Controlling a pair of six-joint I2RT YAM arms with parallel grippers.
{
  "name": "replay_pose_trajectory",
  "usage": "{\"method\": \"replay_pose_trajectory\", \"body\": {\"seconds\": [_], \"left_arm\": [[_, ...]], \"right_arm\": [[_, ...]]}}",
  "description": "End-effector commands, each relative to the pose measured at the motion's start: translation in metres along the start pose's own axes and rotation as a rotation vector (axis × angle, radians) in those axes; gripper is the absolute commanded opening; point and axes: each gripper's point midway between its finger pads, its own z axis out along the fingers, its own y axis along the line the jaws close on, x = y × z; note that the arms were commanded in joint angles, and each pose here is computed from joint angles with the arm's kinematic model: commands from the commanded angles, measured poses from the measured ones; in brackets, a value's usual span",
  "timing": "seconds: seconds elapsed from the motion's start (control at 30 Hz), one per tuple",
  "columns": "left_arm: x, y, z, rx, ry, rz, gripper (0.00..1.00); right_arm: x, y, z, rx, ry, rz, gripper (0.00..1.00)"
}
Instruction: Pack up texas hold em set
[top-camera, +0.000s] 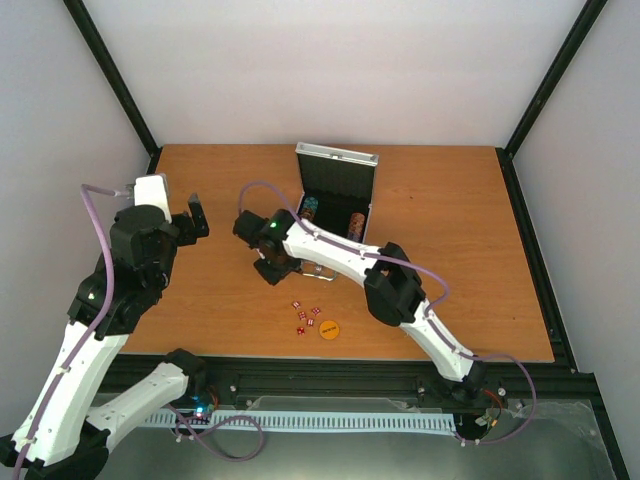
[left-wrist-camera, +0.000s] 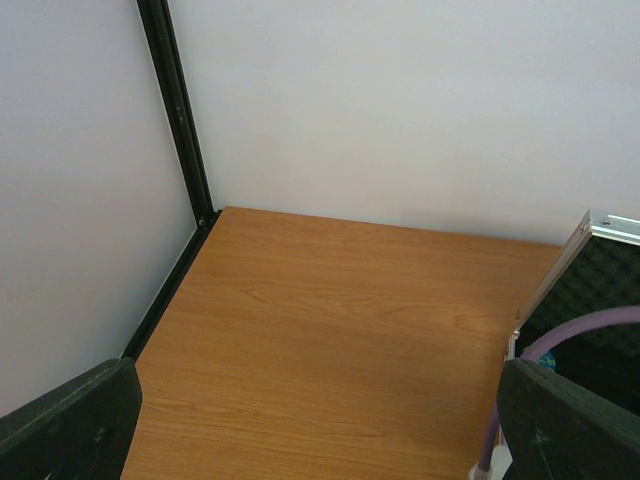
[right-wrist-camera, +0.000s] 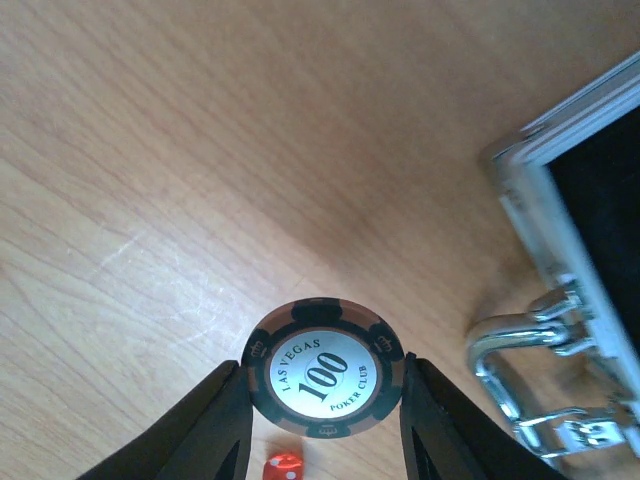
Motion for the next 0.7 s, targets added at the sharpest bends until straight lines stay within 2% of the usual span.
{"method": "replay_pose_trajectory", "body": {"seconds": [0.0,0.23,0.67], "left_arm": [[-0.005,0.002,-0.003,-0.002,-0.015,-0.007,1.00],[-0.004,0.001,0.000,-0.003,-0.008,-0.001,1.00],[0.001,-0.006,0.007,0.005,0.019,0.015,1.00]], "right_arm": [[-0.025,-0.024,-0.045,0.041,-0.118,0.047,0.43],[-0.042,-0.066,-0.057,0.101,-0.182,0.099,0.43],[-0.069,-0.128,-0.038,0.221,-0.259,0.156,0.42]]}}
